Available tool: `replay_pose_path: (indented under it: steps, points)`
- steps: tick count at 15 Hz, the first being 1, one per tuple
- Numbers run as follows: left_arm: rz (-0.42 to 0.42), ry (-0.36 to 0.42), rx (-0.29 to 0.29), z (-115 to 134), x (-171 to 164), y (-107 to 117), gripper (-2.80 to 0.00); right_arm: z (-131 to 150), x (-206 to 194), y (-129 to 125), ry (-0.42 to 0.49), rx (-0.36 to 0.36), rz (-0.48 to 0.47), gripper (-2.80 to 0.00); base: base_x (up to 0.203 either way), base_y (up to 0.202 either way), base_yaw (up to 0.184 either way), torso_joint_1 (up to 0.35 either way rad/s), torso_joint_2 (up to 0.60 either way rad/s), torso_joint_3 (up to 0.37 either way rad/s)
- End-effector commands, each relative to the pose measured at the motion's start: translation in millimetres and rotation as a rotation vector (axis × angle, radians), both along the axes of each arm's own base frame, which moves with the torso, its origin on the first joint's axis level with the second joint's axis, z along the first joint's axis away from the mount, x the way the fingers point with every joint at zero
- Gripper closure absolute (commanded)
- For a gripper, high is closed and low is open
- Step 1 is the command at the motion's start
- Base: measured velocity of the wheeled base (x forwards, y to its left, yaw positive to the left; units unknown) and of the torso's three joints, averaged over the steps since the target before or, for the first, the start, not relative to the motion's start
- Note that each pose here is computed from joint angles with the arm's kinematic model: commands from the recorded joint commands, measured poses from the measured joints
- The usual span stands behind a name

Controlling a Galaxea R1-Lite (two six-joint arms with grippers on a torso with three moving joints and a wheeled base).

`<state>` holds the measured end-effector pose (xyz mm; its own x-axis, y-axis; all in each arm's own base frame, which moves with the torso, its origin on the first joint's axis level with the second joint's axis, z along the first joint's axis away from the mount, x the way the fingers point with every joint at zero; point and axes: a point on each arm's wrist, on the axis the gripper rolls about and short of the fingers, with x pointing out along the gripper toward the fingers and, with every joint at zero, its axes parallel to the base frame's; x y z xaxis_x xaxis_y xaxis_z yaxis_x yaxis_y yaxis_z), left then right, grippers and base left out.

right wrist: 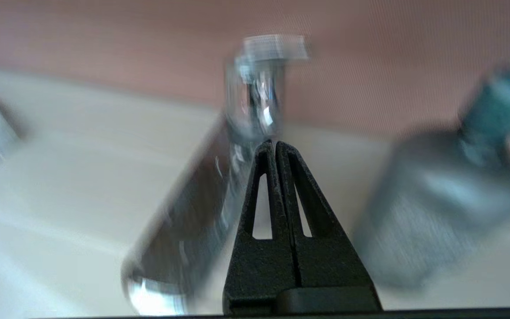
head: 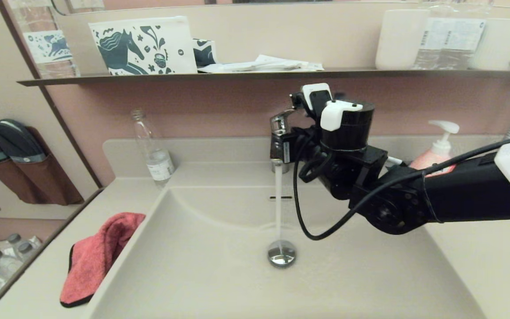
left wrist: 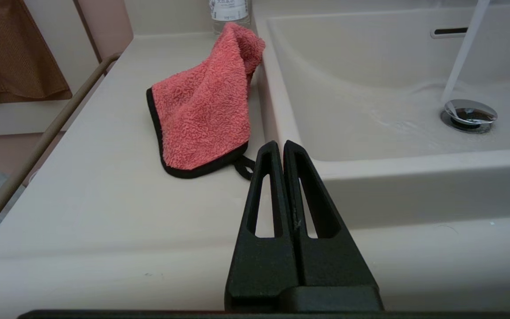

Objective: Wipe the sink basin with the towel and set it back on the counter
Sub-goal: Turn on the faucet, then turn off the faucet

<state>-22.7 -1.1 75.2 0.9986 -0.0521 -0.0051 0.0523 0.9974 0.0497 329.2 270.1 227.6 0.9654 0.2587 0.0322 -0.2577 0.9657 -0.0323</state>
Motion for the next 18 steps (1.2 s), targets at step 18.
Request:
replay_pose_path:
  steps: [18]
  points:
    - [0.000,-0.001,0.001,0,0,0,0.00,51,23,13,-0.142,-0.001,-0.013,0.00,0.000,0.000,0.000,0.000,0.00,0.000]
